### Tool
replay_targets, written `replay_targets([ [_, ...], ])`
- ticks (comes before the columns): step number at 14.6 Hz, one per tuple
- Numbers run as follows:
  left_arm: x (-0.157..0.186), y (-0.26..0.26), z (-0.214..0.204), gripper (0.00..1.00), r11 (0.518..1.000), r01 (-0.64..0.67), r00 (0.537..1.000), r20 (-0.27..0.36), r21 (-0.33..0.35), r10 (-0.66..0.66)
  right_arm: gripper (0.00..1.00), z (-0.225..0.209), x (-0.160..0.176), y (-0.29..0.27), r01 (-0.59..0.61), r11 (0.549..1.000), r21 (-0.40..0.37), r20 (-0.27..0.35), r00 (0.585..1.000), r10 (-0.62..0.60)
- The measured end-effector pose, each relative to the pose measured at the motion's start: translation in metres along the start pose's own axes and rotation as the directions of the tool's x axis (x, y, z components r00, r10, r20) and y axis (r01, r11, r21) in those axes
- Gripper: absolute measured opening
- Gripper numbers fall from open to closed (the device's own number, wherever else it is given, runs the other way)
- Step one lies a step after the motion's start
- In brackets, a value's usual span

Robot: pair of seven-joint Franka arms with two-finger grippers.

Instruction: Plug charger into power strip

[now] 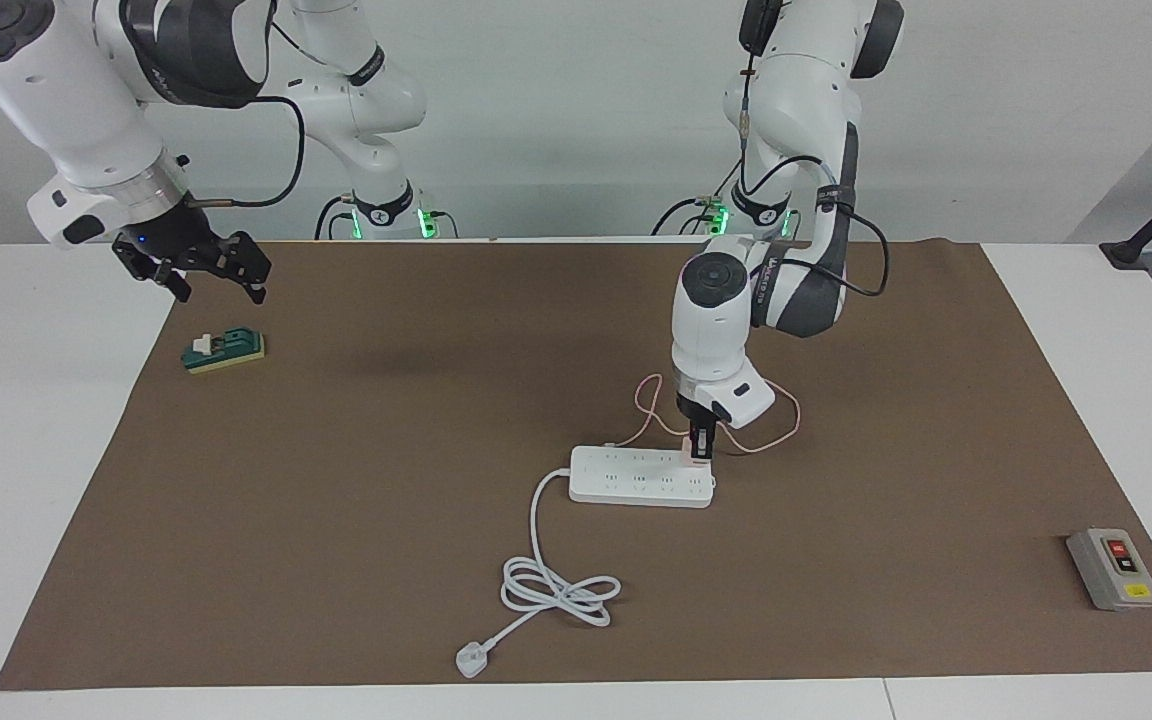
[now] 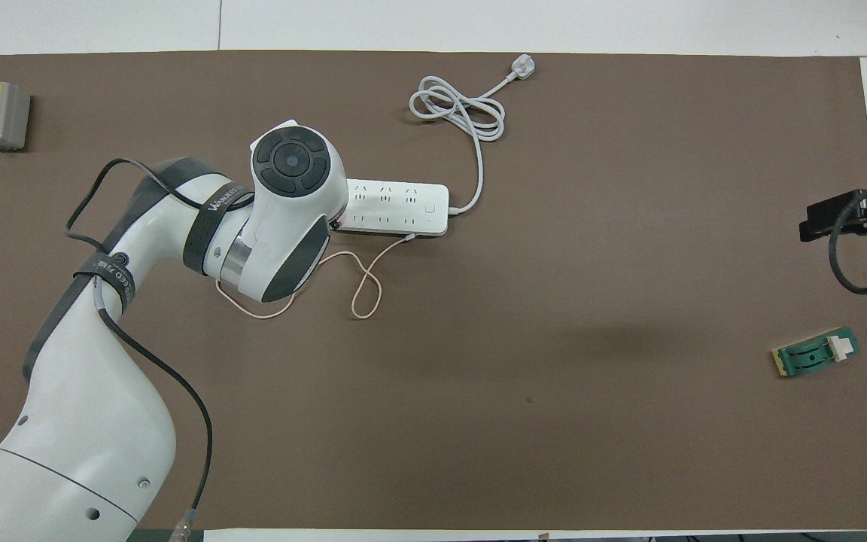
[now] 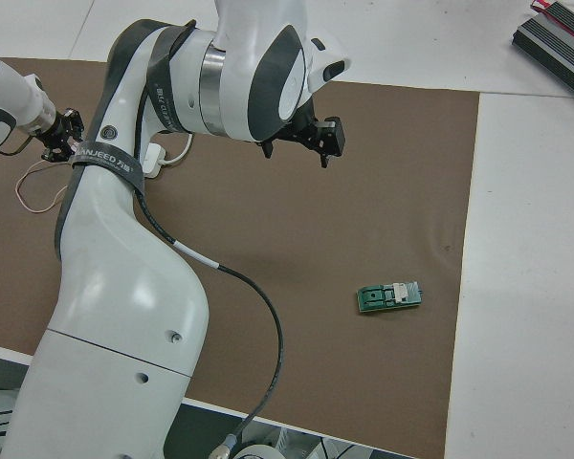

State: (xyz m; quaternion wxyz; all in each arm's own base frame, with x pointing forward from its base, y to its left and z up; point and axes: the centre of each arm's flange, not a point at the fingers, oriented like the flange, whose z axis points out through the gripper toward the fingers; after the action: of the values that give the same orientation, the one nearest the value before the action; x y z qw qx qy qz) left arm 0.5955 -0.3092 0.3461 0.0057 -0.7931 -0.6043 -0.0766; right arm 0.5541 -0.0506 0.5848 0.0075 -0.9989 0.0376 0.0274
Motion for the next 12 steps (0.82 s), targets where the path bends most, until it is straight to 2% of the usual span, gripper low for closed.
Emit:
replay_targets([
  [12, 0.0013, -0.0003, 0.0028, 0.33, 1.0, -0.012, 1.0, 0.003, -0.004, 0.012, 1.0, 0.0, 0.0, 0.0, 0.0, 1.0, 0.0, 0.0, 1.0, 0.0],
])
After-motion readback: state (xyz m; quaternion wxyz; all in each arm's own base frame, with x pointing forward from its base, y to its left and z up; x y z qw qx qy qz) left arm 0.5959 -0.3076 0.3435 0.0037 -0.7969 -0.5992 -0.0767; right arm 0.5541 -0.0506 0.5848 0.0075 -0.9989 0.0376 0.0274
